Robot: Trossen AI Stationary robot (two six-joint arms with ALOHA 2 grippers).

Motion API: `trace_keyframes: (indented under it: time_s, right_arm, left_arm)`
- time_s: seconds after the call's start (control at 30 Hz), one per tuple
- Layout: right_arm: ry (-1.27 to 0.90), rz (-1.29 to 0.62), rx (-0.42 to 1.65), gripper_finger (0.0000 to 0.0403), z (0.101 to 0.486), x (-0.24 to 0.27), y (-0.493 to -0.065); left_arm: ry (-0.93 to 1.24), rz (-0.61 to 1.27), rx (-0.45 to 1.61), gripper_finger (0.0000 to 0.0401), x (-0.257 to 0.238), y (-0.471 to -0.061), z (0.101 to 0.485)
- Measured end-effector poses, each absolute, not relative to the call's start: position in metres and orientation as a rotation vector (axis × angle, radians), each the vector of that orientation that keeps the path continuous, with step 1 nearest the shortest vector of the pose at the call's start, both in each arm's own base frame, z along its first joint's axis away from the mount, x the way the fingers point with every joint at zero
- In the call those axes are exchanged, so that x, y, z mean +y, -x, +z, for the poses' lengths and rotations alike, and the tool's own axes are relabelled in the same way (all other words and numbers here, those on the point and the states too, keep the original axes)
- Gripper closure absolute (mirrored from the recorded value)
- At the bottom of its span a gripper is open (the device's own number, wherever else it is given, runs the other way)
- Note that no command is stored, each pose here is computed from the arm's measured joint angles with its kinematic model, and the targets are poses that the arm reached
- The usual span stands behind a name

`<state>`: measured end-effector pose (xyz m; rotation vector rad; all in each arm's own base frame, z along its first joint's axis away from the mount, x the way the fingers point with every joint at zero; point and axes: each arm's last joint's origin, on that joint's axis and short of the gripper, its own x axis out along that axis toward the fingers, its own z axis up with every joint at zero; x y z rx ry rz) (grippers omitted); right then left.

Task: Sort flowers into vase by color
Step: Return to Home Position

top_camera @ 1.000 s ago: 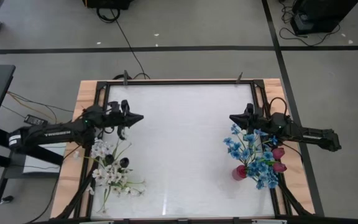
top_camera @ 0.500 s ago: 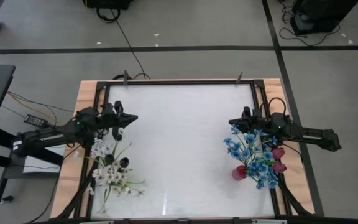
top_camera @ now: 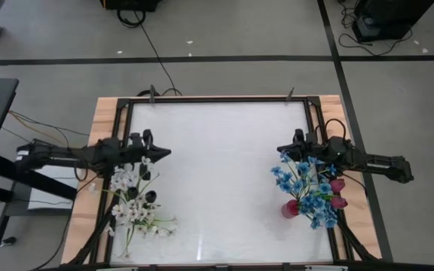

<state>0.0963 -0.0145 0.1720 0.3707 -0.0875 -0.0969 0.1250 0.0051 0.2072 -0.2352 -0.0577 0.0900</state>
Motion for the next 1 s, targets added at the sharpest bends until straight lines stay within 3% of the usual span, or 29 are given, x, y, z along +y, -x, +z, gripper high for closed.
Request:
trace_keyframes:
  time_s: [0.17, 0.67, 1.0]
  right_arm:
    - [-0.454, -0.07, -0.046, 0.0392, 0.168, -0.013, -0.097]
    - [-0.418, -0.056, -0.043, 0.0391, 0.168, -0.01, -0.097]
    - [-0.419, -0.089, -0.05, 0.0391, 0.168, -0.011, -0.097]
  left_arm:
    - [0.199, 0.094, -0.058, 0.0401, -0.004, -0.124, 0.207]
    - [0.122, 0.072, -0.026, 0.0401, -0.005, -0.105, 0.203]
    - [0.121, 0.104, -0.111, 0.0401, 0.003, -0.103, 0.178]
